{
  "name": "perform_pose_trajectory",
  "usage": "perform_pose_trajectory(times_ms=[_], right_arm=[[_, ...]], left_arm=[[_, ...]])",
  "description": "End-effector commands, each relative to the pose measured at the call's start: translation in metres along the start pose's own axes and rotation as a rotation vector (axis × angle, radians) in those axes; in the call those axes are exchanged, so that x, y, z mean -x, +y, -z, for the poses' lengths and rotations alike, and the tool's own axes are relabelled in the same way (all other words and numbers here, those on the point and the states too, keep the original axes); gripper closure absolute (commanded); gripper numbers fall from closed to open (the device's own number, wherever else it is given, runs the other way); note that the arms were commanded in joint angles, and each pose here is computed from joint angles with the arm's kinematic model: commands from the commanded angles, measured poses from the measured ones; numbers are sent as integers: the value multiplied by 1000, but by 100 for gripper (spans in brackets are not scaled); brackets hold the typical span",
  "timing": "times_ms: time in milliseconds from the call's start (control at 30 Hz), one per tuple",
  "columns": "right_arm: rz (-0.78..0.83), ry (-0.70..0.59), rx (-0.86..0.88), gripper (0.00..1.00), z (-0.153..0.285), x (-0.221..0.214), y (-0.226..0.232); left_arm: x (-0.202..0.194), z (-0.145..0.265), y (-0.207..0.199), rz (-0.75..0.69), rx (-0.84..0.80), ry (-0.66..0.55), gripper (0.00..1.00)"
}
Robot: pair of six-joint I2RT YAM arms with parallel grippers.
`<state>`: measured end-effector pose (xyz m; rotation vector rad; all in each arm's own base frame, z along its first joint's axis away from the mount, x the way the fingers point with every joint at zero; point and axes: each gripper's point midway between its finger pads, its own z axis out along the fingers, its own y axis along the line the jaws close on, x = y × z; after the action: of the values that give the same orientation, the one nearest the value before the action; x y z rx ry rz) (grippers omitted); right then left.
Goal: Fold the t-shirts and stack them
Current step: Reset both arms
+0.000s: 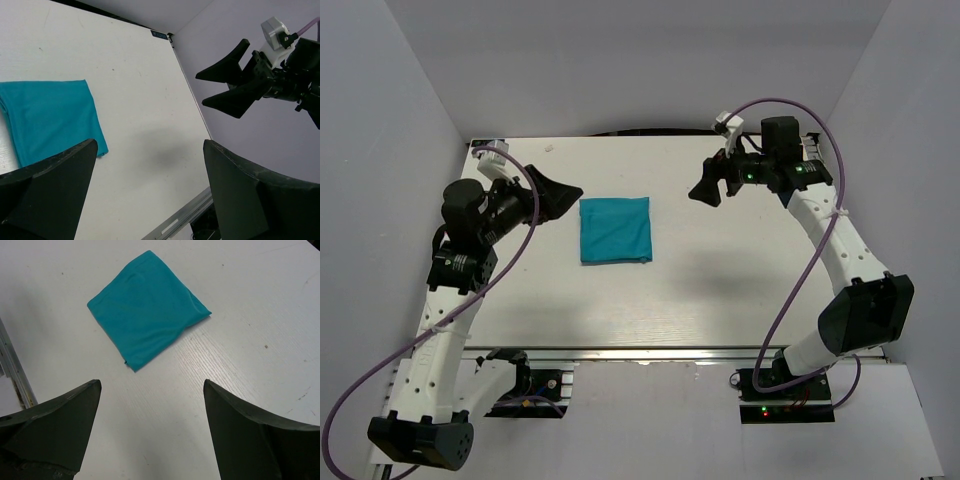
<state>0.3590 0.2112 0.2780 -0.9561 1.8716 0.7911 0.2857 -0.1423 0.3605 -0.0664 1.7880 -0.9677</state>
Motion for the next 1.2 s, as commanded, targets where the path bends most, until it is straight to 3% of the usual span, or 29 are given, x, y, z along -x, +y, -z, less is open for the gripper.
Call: perform_pose_trajectory(times_ms=[0,400,1167], right_arm=[[-11,-41,-38,11,13,14,-1],[-27,-42,-233,11,25,7,-26],[-65,-44,-258,11,24,1,-29]], left_arm=[[-5,2,6,18,22,0,2],[-6,5,7,23,32,-6,2],[-9,6,9,24,38,-5,2]])
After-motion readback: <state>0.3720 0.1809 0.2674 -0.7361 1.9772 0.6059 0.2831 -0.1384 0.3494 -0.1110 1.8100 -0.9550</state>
